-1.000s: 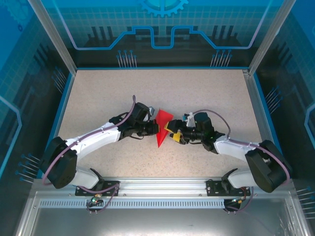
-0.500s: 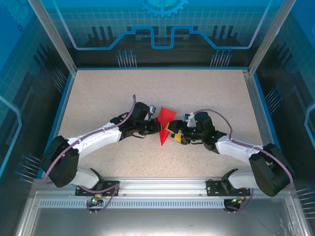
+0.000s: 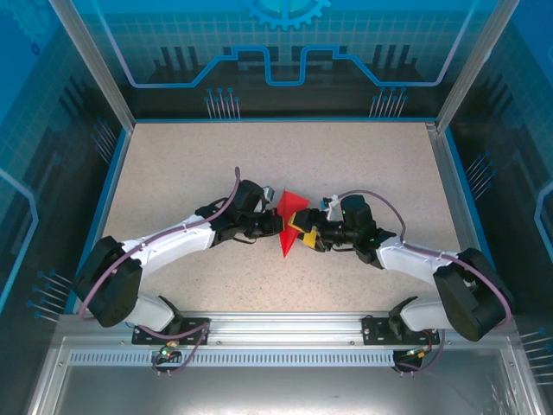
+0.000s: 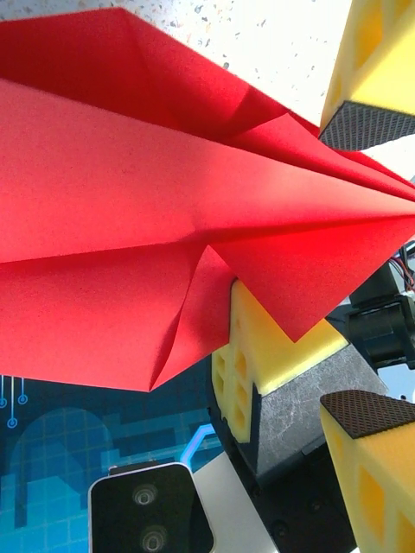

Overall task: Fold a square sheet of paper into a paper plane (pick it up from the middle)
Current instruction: Move a paper plane to the center of the table.

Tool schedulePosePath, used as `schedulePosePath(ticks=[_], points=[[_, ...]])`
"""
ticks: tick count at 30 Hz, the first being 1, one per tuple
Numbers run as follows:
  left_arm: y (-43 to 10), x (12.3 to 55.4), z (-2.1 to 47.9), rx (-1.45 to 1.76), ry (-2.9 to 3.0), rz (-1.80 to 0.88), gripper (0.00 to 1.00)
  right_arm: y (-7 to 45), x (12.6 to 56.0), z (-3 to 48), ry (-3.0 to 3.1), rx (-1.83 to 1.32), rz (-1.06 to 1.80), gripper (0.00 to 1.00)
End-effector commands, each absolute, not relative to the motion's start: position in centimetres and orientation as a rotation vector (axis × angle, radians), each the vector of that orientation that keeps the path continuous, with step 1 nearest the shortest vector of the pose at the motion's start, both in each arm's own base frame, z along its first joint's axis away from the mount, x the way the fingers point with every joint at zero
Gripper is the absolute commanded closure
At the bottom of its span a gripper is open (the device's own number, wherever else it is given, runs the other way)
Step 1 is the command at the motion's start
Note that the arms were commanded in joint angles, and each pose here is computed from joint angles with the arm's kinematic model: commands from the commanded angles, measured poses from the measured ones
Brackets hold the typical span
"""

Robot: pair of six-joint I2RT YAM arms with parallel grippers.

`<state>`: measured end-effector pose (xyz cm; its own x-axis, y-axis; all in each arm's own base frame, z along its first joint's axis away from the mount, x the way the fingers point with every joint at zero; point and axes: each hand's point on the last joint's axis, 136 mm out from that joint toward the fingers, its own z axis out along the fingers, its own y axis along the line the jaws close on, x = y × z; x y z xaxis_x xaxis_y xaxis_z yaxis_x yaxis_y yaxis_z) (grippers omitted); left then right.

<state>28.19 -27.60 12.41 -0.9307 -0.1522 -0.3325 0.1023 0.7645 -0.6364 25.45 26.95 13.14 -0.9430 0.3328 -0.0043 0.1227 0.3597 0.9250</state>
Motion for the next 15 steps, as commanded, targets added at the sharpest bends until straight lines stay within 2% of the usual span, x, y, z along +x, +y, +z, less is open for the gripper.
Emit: schedulePosePath(ticks=[1, 15], points=[[-27.69, 28.27, 12.24, -0.034, 2.596, -0.987, 1.0, 27.58, 25.69, 13.79, 2.418, 0.383, 1.654, 0.24], [-28.19, 28.54, 12.04, -0.026, 2.6, -1.001, 1.0, 28.47, 26.28, 14.2, 2.391, 0.381, 1.71, 0.26]])
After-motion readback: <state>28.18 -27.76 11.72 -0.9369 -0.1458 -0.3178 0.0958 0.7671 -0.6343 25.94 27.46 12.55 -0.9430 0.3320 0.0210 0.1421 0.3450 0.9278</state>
